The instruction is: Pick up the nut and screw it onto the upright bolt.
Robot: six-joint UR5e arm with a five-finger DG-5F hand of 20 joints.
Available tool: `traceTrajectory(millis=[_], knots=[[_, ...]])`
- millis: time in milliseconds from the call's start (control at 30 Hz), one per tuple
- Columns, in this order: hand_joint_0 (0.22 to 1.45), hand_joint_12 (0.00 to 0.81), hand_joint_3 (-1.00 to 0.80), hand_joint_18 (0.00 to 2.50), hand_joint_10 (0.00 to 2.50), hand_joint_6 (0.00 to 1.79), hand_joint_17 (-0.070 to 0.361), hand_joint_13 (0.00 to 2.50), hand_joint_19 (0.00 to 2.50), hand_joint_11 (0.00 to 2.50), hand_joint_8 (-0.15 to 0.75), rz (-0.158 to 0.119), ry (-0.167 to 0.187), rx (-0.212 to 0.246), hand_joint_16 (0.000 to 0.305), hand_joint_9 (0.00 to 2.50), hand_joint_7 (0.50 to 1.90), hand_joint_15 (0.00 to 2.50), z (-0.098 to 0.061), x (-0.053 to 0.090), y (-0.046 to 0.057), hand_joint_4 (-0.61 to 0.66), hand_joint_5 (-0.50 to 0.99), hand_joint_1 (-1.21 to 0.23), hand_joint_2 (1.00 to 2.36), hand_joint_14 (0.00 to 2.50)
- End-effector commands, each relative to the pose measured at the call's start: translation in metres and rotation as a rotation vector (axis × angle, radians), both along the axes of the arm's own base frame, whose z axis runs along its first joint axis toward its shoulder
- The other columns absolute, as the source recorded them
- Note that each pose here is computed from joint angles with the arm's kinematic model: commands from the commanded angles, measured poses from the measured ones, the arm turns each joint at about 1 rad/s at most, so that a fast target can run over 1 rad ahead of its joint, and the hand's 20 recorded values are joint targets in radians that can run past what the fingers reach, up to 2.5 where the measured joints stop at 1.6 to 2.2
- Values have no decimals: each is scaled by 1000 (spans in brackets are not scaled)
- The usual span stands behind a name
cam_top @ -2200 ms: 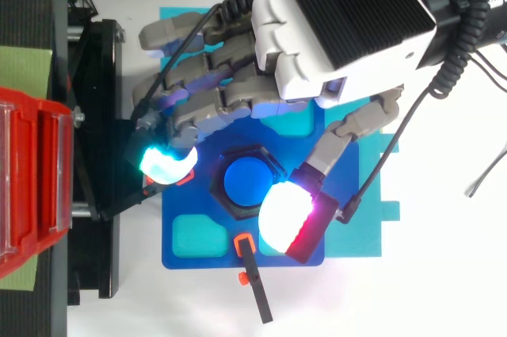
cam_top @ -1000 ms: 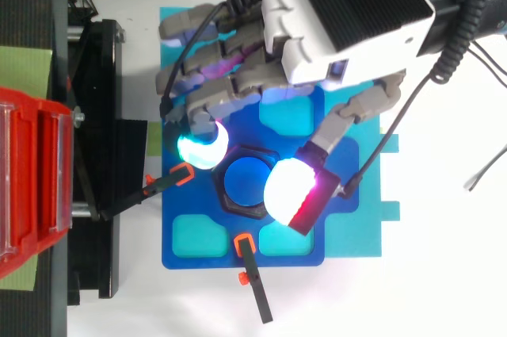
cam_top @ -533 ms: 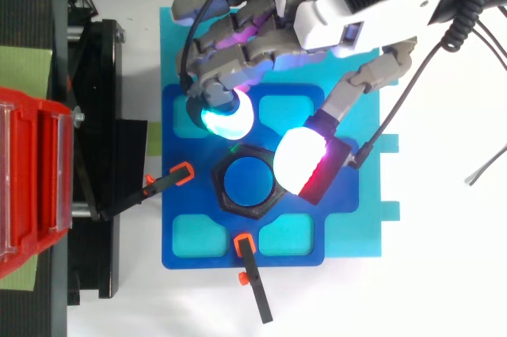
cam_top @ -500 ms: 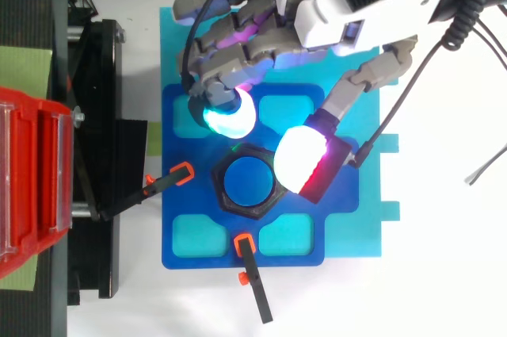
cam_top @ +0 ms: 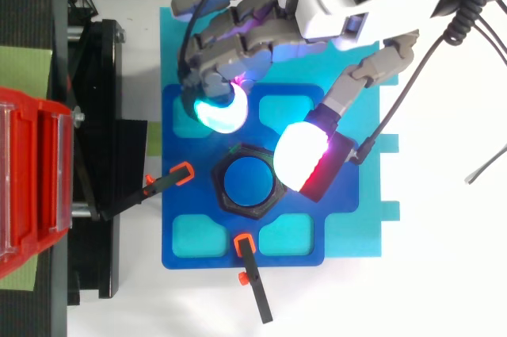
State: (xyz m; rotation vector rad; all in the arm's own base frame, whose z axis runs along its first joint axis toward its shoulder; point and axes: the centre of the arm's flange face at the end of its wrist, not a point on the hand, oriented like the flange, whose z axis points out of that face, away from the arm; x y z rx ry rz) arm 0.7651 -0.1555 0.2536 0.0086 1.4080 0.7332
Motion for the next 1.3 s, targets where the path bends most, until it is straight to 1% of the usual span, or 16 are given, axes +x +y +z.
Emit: traceTrajectory(millis=[0, 67, 100, 167, 200, 267, 300, 333, 367, 400, 467, 600, 733, 800, 900, 1267], knots=[[467, 225, -500, 267, 0, 503, 64, 579, 0, 0, 192, 41, -18, -11, 29, 923, 826, 0, 19, 3, 3, 245, -81, -229, 1000, 0], [465, 211, -500, 218, 0, 502, 65, 530, 0, 0, 175, 66, -11, -18, 29, 840, 709, 0, 27, 3, 6, 227, -103, -230, 1000, 0], [465, 209, -500, 196, 0, 502, 64, 513, 0, 0, 172, 87, 19, -21, 29, 837, 693, 0, 36, 3, 7, 219, -109, -231, 1000, 0], [462, 224, -500, 109, 0, 501, 65, 443, 0, 0, 182, 84, 32, -20, 29, 740, 632, 0, 43, 4, 8, 199, -136, -232, 1000, 0], [462, 224, -500, 105, 0, 501, 65, 434, 0, 0, 182, 84, 37, -17, 29, 720, 627, 0, 45, 5, 11, 194, -141, -232, 1000, 0], [460, 238, -500, 46, 0, 501, 66, 378, 0, 0, 181, 81, 35, -16, 29, 609, 598, 0, 44, 5, 12, 172, -164, -229, 1000, 0], [460, 239, -500, 30, 0, 501, 66, 367, 0, 0, 180, 80, 35, -15, 29, 604, 598, 0, 44, 6, 15, 170, -165, -228, 1000, 0], [459, 241, -500, 6, 0, 501, 66, 345, 0, 0, 178, 79, 37, -16, 29, 566, 594, 0, 42, 7, 16, 155, -172, -223, 1000, 0], [458, 245, -500, 0, 0, 501, 66, 330, 0, 0, 179, 68, 51, -9, 29, 552, 591, 0, 35, 6, 18, 148, -175, -221, 1000, 0], [458, 246, -500, 0, 0, 501, 66, 326, 0, 0, 177, 65, 57, -8, 29, 540, 587, 0, 33, 5, 20, 144, -180, -220, 1000, 0], [457, 253, -500, 0, 0, 501, 68, 306, 0, 0, 179, 49, 58, -2, 30, 497, 582, 0, 25, 5, 24, 137, -186, -215, 1000, 0], [456, 255, -500, 0, 0, 501, 69, 294, 0, 0, 180, 48, 50, 3, 30, 486, 581, 0, 19, 6, 31, 132, -187, -209, 1000, 0], [456, 258, -500, 0, 0, 501, 69, 287, 0, 0, 179, 46, 52, 8, 31, 472, 580, 0, 12, 6, 40, 123, -190, -207, 1000, 0], [456, 260, -500, 0, 0, 501, 70, 282, 0, 0, 180, 41, 56, 8, 31, 462, 582, 0, 10, 5, 40, 125, -191, -203, 1000, 0], [457, 260, -500, 0, 0, 501, 70, 280, 0, 0, 180, 39, 60, 12, 31, 452, 589, 0, 9, 5, 45, 129, -191, -194, 1000, 0], [458, 268, -500, 0, 0, 502, 70, 261, 0, 0, 197, 42, 69, 12, 31, 435, 731, 0, 8, 5, 46, 165, -161, -178, 1000, 0]])
